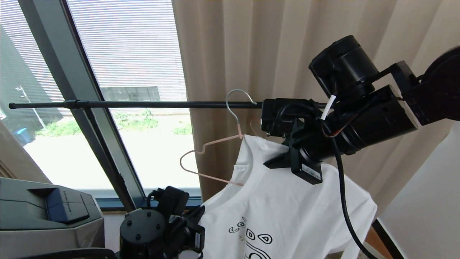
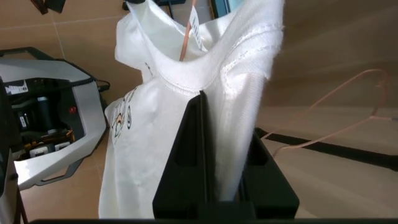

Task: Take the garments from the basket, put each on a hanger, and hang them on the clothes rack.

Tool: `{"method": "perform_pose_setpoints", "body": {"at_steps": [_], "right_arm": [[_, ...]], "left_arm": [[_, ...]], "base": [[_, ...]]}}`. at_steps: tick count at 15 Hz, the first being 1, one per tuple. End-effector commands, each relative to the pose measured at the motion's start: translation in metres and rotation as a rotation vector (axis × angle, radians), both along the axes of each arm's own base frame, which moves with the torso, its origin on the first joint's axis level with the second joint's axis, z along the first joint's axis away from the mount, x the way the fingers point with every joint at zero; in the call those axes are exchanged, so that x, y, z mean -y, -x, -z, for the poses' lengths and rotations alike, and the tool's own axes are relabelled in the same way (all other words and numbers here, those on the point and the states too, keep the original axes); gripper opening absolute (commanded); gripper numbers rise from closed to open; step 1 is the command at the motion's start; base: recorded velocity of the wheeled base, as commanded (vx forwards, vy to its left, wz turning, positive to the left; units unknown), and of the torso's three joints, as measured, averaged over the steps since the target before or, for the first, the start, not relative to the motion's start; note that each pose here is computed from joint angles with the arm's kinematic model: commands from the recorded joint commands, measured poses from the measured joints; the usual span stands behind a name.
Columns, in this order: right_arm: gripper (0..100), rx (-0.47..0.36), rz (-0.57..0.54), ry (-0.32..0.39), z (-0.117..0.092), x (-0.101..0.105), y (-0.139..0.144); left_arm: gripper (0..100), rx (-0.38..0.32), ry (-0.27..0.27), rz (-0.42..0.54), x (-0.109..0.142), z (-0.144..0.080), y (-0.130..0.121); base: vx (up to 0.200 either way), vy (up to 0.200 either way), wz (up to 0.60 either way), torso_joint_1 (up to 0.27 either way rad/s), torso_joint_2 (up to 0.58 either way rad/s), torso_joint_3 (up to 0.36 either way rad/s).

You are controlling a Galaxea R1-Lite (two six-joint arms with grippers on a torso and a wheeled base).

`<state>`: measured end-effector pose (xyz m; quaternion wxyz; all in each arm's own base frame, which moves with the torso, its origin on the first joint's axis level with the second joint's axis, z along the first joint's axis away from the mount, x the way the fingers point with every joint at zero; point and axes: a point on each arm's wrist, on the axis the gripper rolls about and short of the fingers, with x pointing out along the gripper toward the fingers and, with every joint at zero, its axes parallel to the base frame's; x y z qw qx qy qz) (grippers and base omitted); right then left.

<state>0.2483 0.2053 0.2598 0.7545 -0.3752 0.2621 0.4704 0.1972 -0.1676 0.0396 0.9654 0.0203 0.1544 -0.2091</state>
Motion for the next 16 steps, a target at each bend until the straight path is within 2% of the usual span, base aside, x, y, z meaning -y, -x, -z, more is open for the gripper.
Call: {"method": "perform_pose_setpoints", "body": {"at_steps": [1, 5, 8, 11, 16], "right_arm": [[0, -0.003, 0.005, 0.001, -0.001, 0.008, 0.007], [0, 0.013, 0.044, -0.057, -0.001, 0.016, 0.016], [0, 0.019, 0.047, -0.066, 0.001, 0.02, 0.021], [0, 0.013, 0.03, -0.118, -0.003, 0.025, 0.028], [0, 0.008, 0.027, -0.11, -0.001, 0.031, 0.036]], "left_arm": [[0, 0.04, 0.007, -0.049, -0.011, -0.009, -0.01], [0, 0.063, 0.005, -0.093, -0.02, -0.013, -0.019], [0, 0.068, 0.006, -0.1, -0.021, -0.014, -0.022], [0, 0.068, 0.005, -0.112, -0.023, -0.013, -0.024], [0, 0.085, 0.006, -0.148, -0.031, -0.016, -0.032]], "base": [[0.0, 0.0, 0.0, 0.0, 0.0, 0.0], [0.0, 0.0, 0.0, 0.0, 0.0, 0.0], [0.0, 0.0, 0.0, 0.0, 0.0, 0.0], [0.0, 0.0, 0.0, 0.0, 0.0, 0.0], [0.0, 0.0, 0.0, 0.0, 0.0, 0.0]]}}
